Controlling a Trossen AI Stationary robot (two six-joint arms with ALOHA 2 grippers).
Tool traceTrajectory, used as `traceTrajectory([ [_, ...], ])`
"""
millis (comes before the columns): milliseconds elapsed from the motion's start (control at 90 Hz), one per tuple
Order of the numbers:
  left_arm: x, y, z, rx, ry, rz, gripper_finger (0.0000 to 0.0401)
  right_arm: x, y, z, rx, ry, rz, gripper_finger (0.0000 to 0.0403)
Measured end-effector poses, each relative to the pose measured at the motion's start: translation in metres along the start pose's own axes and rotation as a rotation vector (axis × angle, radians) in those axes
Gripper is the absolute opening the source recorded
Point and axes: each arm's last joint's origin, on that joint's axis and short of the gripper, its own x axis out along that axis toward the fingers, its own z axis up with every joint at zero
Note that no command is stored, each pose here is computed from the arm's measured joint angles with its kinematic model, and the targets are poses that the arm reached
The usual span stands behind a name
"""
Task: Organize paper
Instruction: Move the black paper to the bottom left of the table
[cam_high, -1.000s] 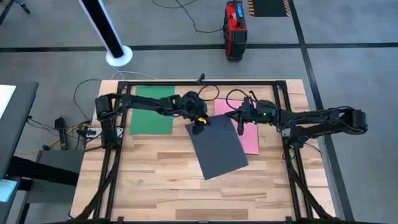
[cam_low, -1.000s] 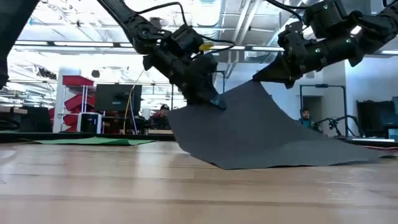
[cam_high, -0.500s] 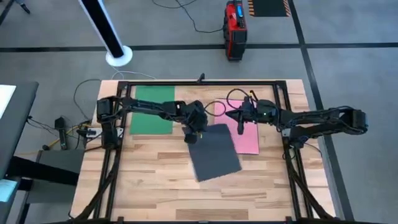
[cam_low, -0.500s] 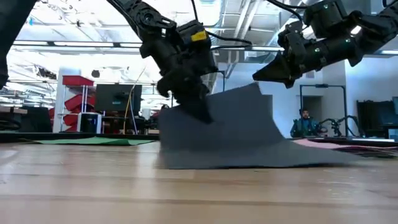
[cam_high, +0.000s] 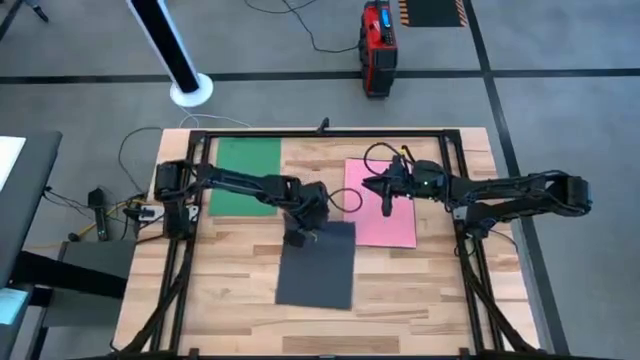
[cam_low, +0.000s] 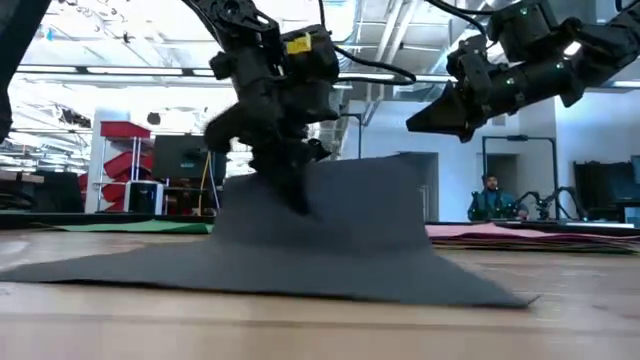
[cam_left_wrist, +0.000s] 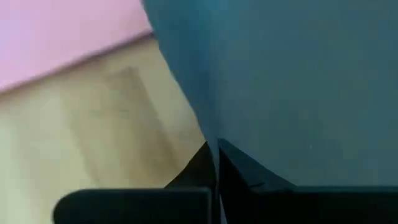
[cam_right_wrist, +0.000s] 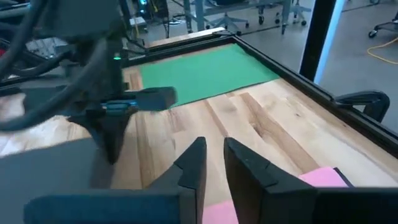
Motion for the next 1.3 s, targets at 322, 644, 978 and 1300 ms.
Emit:
traceTrajectory([
  [322,0.008,-0.052,0.015,0.001,0.053,-0.091,0.0000,0.000,0.000,0.000,-0.002,0.000,0.000,0.0056],
  [644,0.012,-0.070,0.005,-0.057,0.117,-0.124,0.0000,0.000,0.000,-0.002,-0.001,0.025,-0.002,0.0056],
  [978,0.010,-0.081,-0.012,-0.071,0.187,-0.140,0.0000,0.000,0.000,-0.003,-0.017,0.032,-0.008,0.0056],
  [1300,-0.007,-0.096,-0.020,-0.093,0.183,-0.110,0.0000,0.000,-0.001,-0.004,-0.017,0.035,-0.010,0.0056],
])
